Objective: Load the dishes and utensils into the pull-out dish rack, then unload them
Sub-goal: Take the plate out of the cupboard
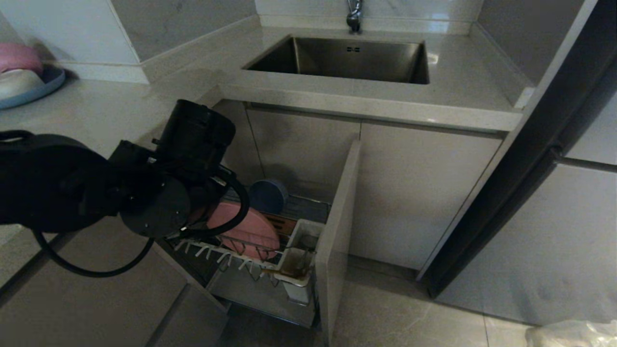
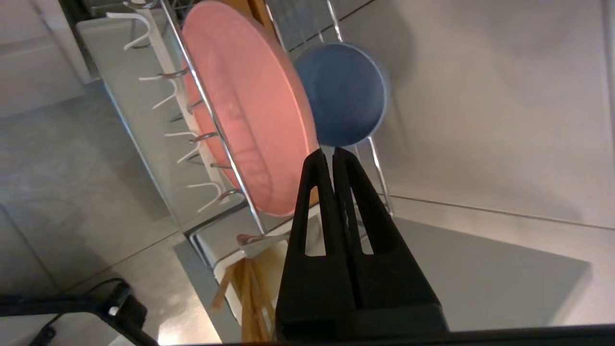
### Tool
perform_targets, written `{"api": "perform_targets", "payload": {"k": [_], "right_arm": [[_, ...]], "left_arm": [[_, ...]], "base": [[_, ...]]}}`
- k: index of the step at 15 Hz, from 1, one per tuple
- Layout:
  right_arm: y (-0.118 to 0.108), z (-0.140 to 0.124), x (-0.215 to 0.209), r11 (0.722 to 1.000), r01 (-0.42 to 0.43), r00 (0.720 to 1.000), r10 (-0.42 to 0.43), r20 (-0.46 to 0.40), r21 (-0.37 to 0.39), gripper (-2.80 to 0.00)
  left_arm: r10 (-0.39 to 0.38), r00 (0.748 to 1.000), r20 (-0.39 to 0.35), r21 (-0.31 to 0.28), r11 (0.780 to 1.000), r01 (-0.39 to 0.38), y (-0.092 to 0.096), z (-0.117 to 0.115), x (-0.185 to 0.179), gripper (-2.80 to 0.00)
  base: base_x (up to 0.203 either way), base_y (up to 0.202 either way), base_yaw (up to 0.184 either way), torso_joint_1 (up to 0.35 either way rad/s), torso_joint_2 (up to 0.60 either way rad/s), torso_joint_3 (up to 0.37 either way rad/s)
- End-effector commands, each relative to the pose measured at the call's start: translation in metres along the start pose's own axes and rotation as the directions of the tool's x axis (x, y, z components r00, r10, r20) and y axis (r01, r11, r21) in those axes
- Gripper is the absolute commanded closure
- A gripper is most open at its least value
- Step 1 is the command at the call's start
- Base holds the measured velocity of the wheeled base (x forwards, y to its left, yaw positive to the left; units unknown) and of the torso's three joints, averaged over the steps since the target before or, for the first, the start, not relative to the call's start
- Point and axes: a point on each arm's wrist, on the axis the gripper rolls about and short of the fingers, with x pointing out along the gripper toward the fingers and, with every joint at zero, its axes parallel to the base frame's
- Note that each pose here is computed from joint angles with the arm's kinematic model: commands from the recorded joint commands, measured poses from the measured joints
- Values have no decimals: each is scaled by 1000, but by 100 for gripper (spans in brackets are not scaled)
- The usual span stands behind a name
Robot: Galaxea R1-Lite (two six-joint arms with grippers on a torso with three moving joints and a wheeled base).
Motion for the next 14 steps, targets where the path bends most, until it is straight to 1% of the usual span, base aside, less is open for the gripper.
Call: {"api": "perform_targets", "payload": {"k": [1,2,3,4,6,7,8,10,11,14], "right_arm": [[0,0,0,1000,-1,1000,1,-1,-1,0],[0,0,0,1000,-1,1000,1,-1,-1,0],[0,0,0,1000,-1,1000,1,-1,0,0],[0,0,0,1000,-1,1000,1,-1,0,0],[0,0,0,1000,-1,1000,1,-1,0,0],[0,0,0,1000,-1,1000,1,-1,0,0],[0,0,0,1000,-1,1000,1,-1,-1,0],[0,0,0,1000,-1,1000,1,-1,-1,0],[0,0,0,1000,-1,1000,1,-1,-1,0],[0,0,0,1000,-2,1000,2,-1,0,0]], "left_arm": [[15,1000,5,-2,1000,-15,-2,0,3,0],[29,1000,1,11,1000,-29,-2,0,3,0],[43,999,2,1,999,-43,-3,1,4,0],[62,998,-2,-9,998,-62,-3,2,3,-280],[103,994,-34,18,995,-102,-2,1,5,-280],[114,992,-52,19,993,-113,-2,0,6,-280],[117,991,-58,-2,993,-117,-2,1,8,-280],[124,987,-104,-23,992,-127,-1,4,13,-280],[134,983,-126,-23,990,-137,0,3,18,-280],[186,973,-133,-12,982,-190,2,-4,41,-280]], "base": [[0,0,0,0,0,0],[0,0,0,0,0,0],[0,0,0,0,0,0],[0,0,0,0,0,0],[0,0,0,0,0,0],[0,0,0,0,0,0],[0,0,0,0,0,0],[0,0,0,0,0,0],[0,0,0,0,0,0],[0,0,0,0,0,0]]}}
